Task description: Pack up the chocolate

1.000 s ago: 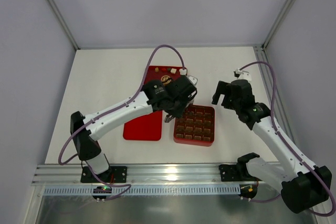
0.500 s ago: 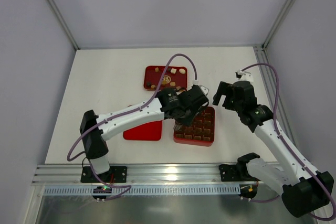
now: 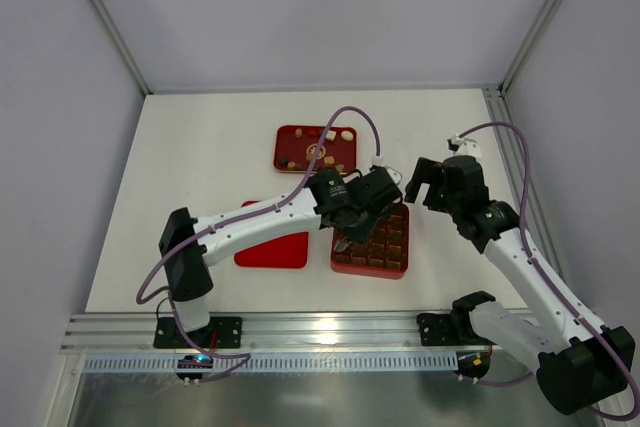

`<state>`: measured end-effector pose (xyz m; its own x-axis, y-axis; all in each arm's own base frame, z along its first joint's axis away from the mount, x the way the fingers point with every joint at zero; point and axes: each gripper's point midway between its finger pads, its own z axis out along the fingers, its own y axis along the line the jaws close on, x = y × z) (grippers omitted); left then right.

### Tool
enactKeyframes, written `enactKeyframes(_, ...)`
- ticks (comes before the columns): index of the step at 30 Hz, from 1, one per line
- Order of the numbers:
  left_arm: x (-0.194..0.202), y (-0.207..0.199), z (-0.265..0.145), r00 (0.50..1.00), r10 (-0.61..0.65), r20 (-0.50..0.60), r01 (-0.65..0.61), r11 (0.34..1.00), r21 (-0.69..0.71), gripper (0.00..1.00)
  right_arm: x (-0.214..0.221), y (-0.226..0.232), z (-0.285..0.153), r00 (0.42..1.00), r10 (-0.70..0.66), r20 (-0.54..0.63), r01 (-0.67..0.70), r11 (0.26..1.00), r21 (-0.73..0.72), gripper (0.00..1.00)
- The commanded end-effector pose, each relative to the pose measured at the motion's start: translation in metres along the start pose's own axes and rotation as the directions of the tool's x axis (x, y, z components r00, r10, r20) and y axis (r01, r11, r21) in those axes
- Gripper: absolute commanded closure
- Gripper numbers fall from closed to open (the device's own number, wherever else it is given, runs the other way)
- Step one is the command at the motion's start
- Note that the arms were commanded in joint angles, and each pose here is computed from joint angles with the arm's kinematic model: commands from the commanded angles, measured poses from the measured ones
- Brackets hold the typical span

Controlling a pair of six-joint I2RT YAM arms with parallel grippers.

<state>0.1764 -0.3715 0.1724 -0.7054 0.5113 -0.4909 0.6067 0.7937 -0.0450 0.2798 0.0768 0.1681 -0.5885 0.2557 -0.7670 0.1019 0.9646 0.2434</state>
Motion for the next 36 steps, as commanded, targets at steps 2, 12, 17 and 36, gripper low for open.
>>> enactKeyframes(2, -0.017, -0.009, -0.005, 0.998, -0.018, 0.058, 0.016, 0.999, 0.029, 0.67, -0.004, 0.002, -0.001, 1.000, 0.019, 0.024, -0.019, 1.000, -0.017, 0.00)
enactKeyframes(12, -0.025, -0.007, -0.016, 0.995, -0.025, 0.094, 0.022, 0.999, 0.029, 0.65, -0.007, 0.003, -0.003, 0.999, 0.017, 0.031, -0.017, 1.000, -0.019, 0.00)
enactKeyframes(17, -0.041, -0.001, -0.039, 0.986, -0.030, 0.162, 0.027, 0.999, 0.022, 0.64, -0.010, 0.004, -0.005, 0.999, 0.016, 0.036, -0.015, 1.000, -0.023, 0.00)
enactKeyframes(36, -0.097, 0.173, -0.027, 0.954, -0.219, 0.204, 0.260, 0.944, -0.201, 0.61, 0.002, 0.011, -0.004, 1.000, -0.007, -0.005, 0.007, 0.997, -0.078, 0.00)
